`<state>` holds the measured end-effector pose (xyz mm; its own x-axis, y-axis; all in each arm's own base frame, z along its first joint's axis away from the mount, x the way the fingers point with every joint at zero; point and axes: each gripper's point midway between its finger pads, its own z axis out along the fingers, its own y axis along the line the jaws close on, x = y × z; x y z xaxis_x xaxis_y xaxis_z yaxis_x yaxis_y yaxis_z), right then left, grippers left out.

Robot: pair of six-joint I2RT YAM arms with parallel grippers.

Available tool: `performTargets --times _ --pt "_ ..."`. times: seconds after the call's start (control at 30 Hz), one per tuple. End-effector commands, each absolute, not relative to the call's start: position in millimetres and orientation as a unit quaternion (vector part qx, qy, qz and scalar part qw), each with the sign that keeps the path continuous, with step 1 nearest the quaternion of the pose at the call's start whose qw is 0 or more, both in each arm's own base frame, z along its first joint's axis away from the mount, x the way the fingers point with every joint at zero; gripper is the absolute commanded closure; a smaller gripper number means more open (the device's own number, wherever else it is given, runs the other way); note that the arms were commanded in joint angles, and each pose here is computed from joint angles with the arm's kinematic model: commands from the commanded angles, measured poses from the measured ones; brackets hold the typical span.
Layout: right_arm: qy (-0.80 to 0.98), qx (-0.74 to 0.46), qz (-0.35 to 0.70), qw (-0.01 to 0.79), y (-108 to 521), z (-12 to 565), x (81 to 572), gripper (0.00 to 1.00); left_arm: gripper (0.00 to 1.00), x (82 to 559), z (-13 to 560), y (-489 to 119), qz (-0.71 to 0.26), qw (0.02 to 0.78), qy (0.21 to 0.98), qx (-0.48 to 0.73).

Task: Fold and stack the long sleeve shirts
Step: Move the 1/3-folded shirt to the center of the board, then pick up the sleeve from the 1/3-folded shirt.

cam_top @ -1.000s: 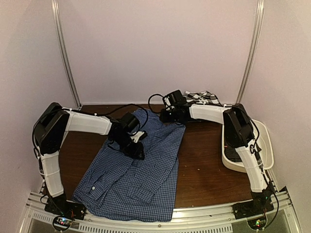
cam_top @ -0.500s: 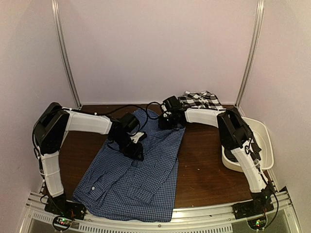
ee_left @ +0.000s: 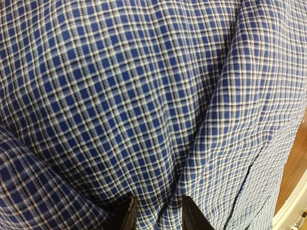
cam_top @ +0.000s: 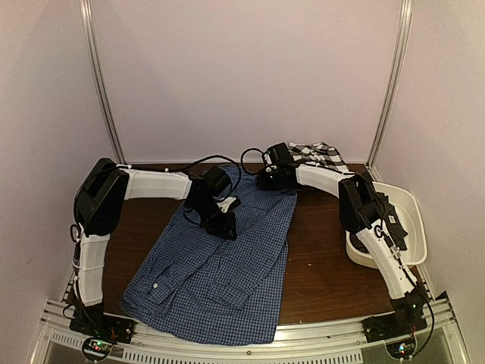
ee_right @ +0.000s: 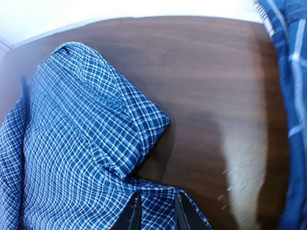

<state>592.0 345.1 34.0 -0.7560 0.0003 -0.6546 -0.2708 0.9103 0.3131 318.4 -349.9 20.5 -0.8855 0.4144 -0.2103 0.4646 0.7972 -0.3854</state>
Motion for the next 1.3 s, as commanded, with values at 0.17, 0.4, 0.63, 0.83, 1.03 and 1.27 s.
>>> performTargets --times 0.17,0.4,0.63,0.83,1.03,1.27 --pt "0.907 -0.083 0.225 0.345 334 52 605 0.65 0.66 350 -2 -367 -0.208 0.055 0.953 0.214" --pt "0.875 -0.096 0.261 0.396 339 149 599 0.48 0.64 359 23 -371 -0.217 0.081 0.946 0.228" --pt "0.871 -0.084 0.241 0.42 316 196 575 0.33 0.62 367 90 -376 -0.233 0.151 0.928 0.249" --pt "0.869 -0.07 0.237 0.428 289 214 529 0.3 0.6 330 117 -384 -0.225 0.178 0.913 0.29" --pt "0.875 -0.063 0.233 0.42 266 205 469 0.29 0.59 263 115 -389 -0.198 0.167 0.905 0.337" --pt "0.882 -0.06 0.234 0.405 255 190 414 0.29 0.59 184 90 -392 -0.166 0.122 0.912 0.356"
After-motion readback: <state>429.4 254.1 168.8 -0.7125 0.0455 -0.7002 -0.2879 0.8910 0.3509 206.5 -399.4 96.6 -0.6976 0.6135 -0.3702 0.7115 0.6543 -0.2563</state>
